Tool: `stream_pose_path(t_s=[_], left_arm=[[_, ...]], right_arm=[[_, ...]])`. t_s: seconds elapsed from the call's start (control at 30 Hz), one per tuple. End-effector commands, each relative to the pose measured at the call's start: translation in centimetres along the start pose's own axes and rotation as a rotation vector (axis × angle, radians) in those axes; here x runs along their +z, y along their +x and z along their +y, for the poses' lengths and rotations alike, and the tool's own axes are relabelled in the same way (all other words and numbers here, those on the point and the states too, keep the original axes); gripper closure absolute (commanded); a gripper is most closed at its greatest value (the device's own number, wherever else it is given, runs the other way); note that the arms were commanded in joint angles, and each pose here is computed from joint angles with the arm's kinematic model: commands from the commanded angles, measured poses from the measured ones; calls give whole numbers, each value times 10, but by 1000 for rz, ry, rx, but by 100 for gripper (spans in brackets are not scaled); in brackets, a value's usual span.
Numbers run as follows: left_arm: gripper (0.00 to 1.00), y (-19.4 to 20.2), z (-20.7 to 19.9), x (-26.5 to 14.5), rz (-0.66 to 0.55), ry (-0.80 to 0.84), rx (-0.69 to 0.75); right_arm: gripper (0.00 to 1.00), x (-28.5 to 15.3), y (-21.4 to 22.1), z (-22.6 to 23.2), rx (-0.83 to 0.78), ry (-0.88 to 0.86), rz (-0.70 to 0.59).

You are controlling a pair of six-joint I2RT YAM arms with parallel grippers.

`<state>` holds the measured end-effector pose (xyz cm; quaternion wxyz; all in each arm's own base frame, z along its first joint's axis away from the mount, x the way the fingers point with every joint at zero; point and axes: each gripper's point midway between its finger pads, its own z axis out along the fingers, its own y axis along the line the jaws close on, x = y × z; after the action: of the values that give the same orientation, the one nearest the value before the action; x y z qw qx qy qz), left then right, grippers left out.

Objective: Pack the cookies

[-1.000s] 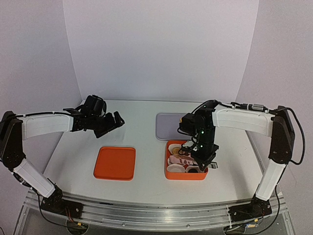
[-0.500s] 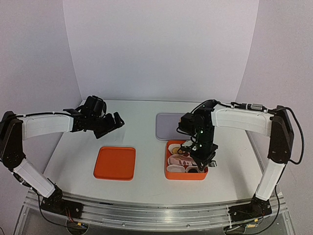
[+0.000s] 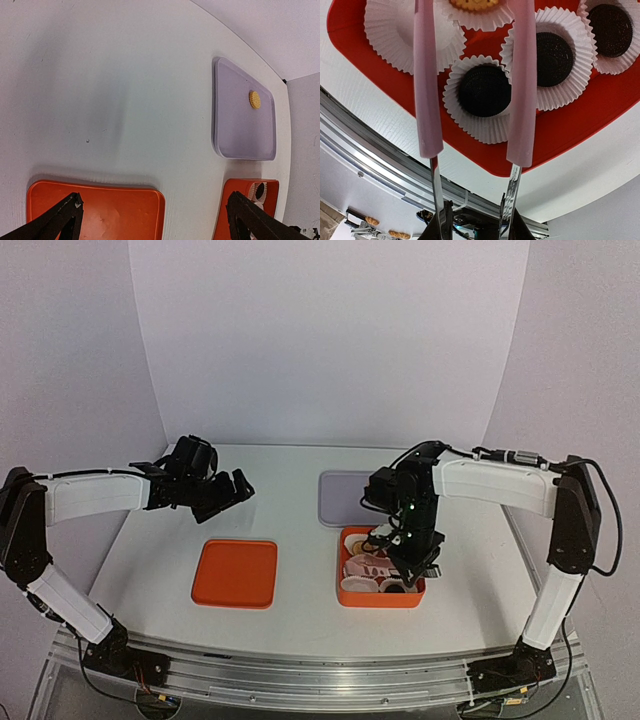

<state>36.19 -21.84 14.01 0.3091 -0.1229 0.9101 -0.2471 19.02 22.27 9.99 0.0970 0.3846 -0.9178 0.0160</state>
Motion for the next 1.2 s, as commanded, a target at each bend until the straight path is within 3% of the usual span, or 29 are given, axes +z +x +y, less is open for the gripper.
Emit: stream_pose_path(t_s=[0.0, 0.47, 0.67, 0.87, 1.17], left_arm=[[0, -7, -5, -8, -29, 24, -5], [0, -12, -10, -5, -34, 31, 2], [0, -15, -13, -4, -39, 36, 6], [0, -16, -22, -3, -27, 65, 14], [0, -20, -25, -1, -28, 67, 14]], right_arm=[[73, -25, 62, 2, 16, 5, 215], [74, -49, 77, -6, 58, 50, 103], [75, -77, 81, -19, 81, 122, -40], [74, -105, 35, -49, 142, 215, -212], [73, -80, -46, -128, 257, 194, -148]])
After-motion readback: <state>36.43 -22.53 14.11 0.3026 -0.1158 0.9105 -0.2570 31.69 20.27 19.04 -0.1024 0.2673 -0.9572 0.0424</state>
